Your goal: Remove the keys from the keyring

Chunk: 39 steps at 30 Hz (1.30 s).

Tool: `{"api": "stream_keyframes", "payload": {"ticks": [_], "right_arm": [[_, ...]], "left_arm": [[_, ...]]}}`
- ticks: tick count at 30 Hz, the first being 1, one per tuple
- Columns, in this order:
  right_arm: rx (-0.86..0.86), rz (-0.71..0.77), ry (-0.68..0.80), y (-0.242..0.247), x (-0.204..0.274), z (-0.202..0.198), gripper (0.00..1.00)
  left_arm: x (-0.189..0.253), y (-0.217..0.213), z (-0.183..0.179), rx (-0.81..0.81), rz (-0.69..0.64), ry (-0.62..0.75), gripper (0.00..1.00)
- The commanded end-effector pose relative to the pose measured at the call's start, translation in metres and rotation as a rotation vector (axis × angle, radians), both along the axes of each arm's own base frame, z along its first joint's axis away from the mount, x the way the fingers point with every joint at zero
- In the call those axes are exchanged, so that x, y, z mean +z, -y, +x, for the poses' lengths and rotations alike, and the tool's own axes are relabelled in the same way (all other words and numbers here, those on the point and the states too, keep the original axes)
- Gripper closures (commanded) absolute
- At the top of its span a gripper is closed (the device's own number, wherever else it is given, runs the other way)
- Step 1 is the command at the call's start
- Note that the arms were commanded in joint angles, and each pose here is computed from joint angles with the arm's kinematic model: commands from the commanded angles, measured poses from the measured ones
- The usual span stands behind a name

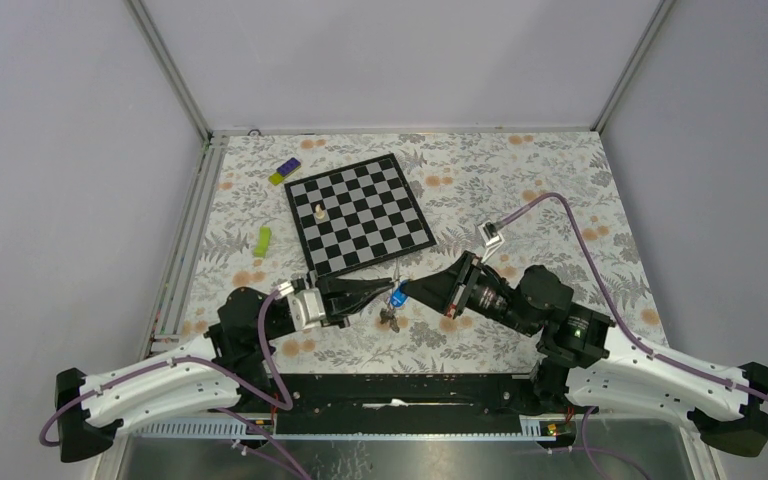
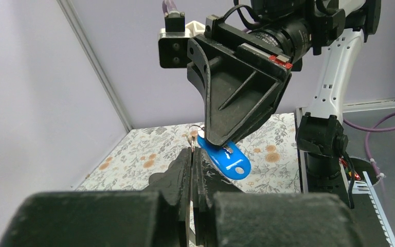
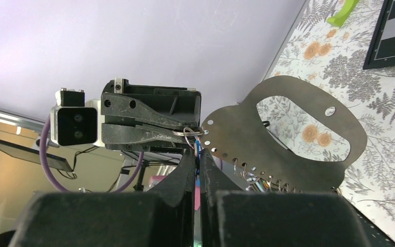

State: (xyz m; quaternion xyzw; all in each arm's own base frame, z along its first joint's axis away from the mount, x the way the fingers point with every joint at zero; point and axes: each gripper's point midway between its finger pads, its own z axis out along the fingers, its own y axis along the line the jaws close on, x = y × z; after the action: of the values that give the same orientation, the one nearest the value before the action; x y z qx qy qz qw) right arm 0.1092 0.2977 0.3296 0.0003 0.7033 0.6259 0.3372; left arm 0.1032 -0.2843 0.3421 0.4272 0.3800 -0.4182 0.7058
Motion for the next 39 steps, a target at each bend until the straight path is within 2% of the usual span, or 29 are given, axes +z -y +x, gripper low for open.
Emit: {"api": "stream_keyframes", "payload": {"ticks": [1,7,15,25,30,39], "right_arm": [[-0.067,0.129,-0.014,0.005,0.021,0.012,1.00],[-0.019,0.160,0.011,-0.001,0.029,0.005,1.00],[0.049,0.209,0.072,-0.011,0.047,-0.002,1.00],[0.106,0.235,0.105,-0.021,0.063,-0.009,1.00],[0.100,0.239,0.115,-0.025,0.065,-0.006,1.00],[0.083,0.281,0.140,-0.030,0.075,0.000,1.00]], "left_arm": [[0.037,-0.016,-0.013,-0.016,-0.130,0.119,1.00],[0.040,-0.023,-0.021,-0.028,-0.157,0.186,1.00],[0.040,-0.029,-0.035,-0.022,-0.160,0.438,1.00],[0.057,-0.035,-0.039,0.025,-0.094,0.641,1.00],[0.061,-0.039,-0.034,0.072,-0.063,0.678,1.00],[0.070,-0.052,-0.035,0.133,-0.082,0.771,1.00]]}}
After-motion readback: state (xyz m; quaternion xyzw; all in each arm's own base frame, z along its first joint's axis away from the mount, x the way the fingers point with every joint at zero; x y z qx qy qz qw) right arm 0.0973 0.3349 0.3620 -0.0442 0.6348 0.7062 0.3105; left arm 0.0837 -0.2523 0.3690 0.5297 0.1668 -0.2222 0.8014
